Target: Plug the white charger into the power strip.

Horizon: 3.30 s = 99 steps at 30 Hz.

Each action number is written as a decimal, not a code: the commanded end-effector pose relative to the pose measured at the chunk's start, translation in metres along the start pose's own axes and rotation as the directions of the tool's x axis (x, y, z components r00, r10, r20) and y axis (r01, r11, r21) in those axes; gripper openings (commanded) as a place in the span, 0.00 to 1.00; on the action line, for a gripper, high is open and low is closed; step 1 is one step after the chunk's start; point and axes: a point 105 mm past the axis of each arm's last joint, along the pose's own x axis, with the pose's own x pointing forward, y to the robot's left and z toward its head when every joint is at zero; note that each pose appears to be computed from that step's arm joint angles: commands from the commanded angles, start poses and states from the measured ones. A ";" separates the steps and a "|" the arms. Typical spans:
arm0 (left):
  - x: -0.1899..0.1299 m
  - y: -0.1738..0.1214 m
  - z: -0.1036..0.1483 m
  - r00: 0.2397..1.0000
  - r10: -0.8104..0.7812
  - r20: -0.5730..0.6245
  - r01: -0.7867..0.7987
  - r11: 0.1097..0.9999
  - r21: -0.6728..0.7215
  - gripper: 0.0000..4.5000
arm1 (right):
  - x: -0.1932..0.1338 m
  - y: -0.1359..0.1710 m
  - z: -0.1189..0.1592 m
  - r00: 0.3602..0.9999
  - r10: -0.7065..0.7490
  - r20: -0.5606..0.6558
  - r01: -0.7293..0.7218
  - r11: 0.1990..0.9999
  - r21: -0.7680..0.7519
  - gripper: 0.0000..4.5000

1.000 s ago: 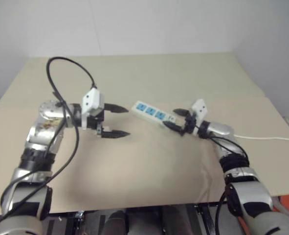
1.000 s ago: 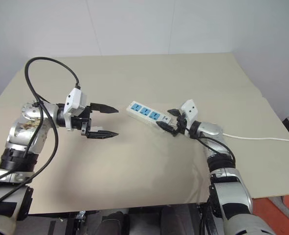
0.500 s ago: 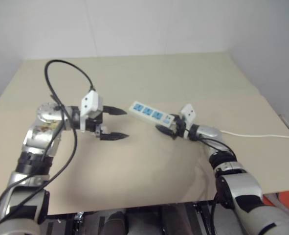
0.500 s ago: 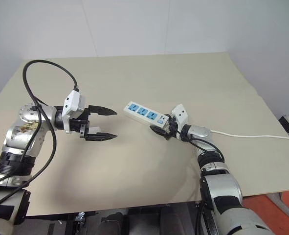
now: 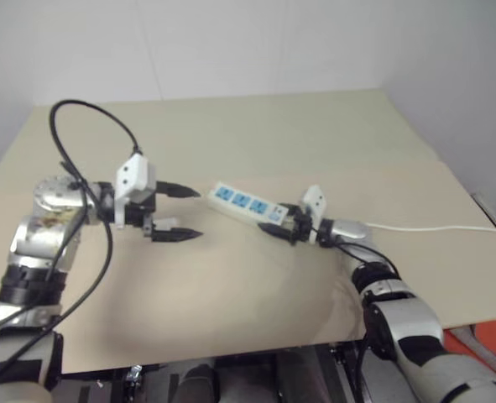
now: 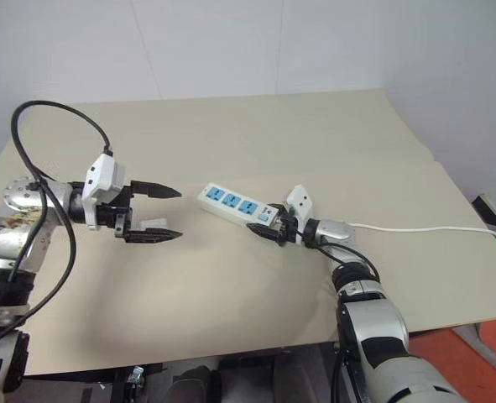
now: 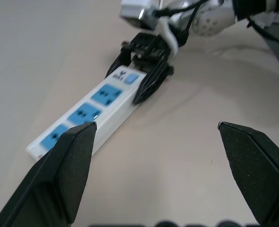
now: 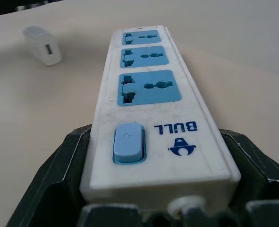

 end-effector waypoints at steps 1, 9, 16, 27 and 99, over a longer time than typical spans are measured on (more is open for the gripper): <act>-0.022 0.021 0.004 0.989 0.043 -0.142 -0.029 0.994 0.103 1.00 | -0.002 0.014 0.006 0.995 0.097 0.027 -0.096 0.995 -0.031 0.77; -0.031 0.056 -0.018 0.816 -0.032 -0.576 0.075 0.996 0.051 1.00 | -0.010 0.024 0.003 0.994 0.110 0.015 -0.110 0.993 -0.046 0.77; -0.005 0.074 -0.001 0.706 -0.090 -0.702 0.118 0.993 -0.009 1.00 | -0.013 0.031 0.000 0.994 0.111 0.009 -0.111 0.993 -0.028 0.77; 0.030 0.058 -0.023 0.543 -0.192 -0.817 0.282 0.959 -0.039 1.00 | -0.014 0.032 0.001 0.996 0.094 0.009 -0.094 0.996 -0.015 0.77; 0.038 0.041 0.117 0.985 -0.031 0.169 0.004 0.988 0.157 0.23 | -0.014 0.076 -0.013 0.920 0.387 -0.059 -0.391 0.916 -0.090 0.77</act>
